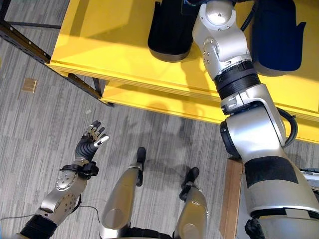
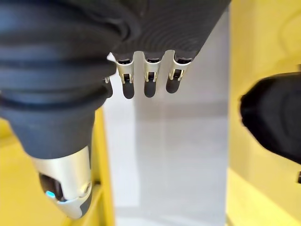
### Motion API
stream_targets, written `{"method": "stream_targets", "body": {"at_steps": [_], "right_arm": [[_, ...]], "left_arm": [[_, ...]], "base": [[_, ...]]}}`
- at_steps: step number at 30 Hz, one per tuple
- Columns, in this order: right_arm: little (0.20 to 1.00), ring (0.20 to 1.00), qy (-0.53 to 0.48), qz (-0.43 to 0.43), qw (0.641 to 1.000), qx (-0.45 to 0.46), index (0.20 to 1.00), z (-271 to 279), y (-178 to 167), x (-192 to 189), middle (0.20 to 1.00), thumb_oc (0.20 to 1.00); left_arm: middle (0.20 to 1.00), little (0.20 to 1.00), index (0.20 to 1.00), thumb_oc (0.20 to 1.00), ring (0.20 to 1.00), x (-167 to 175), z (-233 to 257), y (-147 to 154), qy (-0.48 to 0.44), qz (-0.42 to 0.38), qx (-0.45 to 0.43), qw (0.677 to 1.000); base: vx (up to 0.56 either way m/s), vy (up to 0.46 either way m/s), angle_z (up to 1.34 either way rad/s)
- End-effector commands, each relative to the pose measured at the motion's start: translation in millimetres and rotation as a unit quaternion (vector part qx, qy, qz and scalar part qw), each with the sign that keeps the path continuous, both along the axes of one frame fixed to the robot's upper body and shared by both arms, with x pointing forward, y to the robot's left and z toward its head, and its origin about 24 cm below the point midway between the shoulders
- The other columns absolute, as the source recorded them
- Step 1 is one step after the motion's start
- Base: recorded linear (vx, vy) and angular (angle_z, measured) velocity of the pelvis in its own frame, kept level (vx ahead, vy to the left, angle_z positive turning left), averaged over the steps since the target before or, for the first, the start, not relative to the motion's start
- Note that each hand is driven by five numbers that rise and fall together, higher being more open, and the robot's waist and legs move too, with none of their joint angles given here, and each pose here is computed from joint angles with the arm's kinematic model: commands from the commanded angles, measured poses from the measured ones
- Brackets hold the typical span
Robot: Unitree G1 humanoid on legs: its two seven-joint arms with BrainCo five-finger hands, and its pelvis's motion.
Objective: Move parts from the plastic box to the shelf.
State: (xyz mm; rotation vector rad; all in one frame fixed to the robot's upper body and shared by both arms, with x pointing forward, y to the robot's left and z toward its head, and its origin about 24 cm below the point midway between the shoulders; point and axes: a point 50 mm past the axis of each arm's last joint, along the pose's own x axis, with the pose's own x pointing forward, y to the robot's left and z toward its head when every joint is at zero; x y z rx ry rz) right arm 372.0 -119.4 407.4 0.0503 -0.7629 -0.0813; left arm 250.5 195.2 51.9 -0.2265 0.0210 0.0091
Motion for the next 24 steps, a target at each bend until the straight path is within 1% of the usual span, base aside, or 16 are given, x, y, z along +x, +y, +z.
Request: {"method": "stream_targets", "body": {"at_steps": [1, 2, 5, 6, 7, 8, 9, 15, 19, 21, 22, 23, 24], "right_arm": [[1.000, 1.000, -0.054, -0.008, 0.998, -0.035, 1.000, -6, -4, -12, 1.000, 1.000], [1.000, 1.000, -0.066, -0.003, 0.996, -0.056, 1.000, -10, -3, -17, 1.000, 1.000], [1.000, 1.000, -0.069, 0.014, 0.996, -0.059, 1.000, -20, -3, -21, 1.000, 1.000], [1.000, 1.000, -0.084, 0.023, 0.992, -0.086, 1.000, -27, -5, -30, 1.000, 1.000], [1.000, 1.000, -0.083, 0.022, 0.993, -0.086, 1.000, -28, -5, -30, 1.000, 1.000], [1.000, 1.000, -0.078, 0.042, 0.993, -0.078, 1.000, -38, -5, -31, 1.000, 1.000], [1.000, 1.000, -0.083, 0.055, 0.990, -0.097, 1.000, -50, -8, -39, 1.000, 1.000], [1.000, 1.000, -0.035, 0.100, 0.991, -0.086, 1.000, -115, -23, -54, 1.000, 1.000], [1.000, 1.000, 0.006, 0.115, 0.991, -0.073, 1.000, -159, -37, -72, 1.000, 1.000], [1.000, 1.000, 0.023, 0.113, 0.991, -0.070, 1.000, -177, -44, -81, 1.000, 1.000], [1.000, 1.000, 0.044, 0.118, 0.991, -0.044, 1.000, -195, -50, -90, 1.000, 1.000], [1.000, 1.000, 0.045, 0.118, 0.991, -0.044, 1.000, -195, -51, -90, 1.000, 1.000], [1.000, 1.000, 0.060, 0.110, 0.991, -0.050, 1.000, -208, -56, -99, 1.000, 1.000]], "left_arm": [[1.000, 1.000, 1.000, 1.000, 1.000, -10, 0, -1, -0.008, -0.022, 0.006, 1.000], [1.000, 1.000, 1.000, 1.000, 1.000, -11, -1, 0, -0.006, -0.021, 0.008, 1.000], [1.000, 1.000, 1.000, 1.000, 1.000, -12, -3, -1, -0.002, -0.022, 0.007, 1.000], [1.000, 1.000, 1.000, 1.000, 1.000, -13, -3, 1, -0.004, -0.020, 0.010, 1.000], [1.000, 1.000, 1.000, 1.000, 1.000, -13, -3, 1, -0.003, -0.020, 0.010, 1.000], [1.000, 1.000, 1.000, 1.000, 1.000, -14, -4, 0, 0.000, -0.020, 0.009, 1.000], [1.000, 1.000, 1.000, 1.000, 1.000, -16, -5, 2, 0.004, -0.018, 0.010, 1.000], [1.000, 1.000, 1.000, 1.000, 1.000, -27, -8, 8, 0.006, 0.001, 0.012, 1.000], [1.000, 1.000, 1.000, 1.000, 1.000, -36, -13, 13, 0.015, 0.015, 0.015, 1.000], [1.000, 1.000, 1.000, 1.000, 1.000, -40, -17, 16, 0.021, 0.027, 0.013, 0.999], [1.000, 1.000, 1.000, 1.000, 1.000, -45, -21, 18, 0.030, 0.036, 0.010, 0.999], [1.000, 1.000, 1.000, 1.000, 1.000, -46, -21, 18, 0.031, 0.036, 0.010, 0.999], [1.000, 1.000, 1.000, 1.000, 1.000, -51, -26, 20, 0.041, 0.043, 0.008, 0.998]], "base": [[0.00, 0.000, 0.00], [-0.08, 0.019, -0.03], [-0.05, 0.001, -0.06], [0.02, -0.005, -0.05], [0.00, 0.000, 0.00], [0.02, -0.023, -0.09], [0.04, -0.034, -0.11], [0.05, -0.025, -0.14], [0.07, -0.021, -0.07], [0.09, -0.022, -0.08], [0.09, -0.012, -0.07], [0.11, -0.021, -0.05], [0.05, -0.008, -0.06]]}}
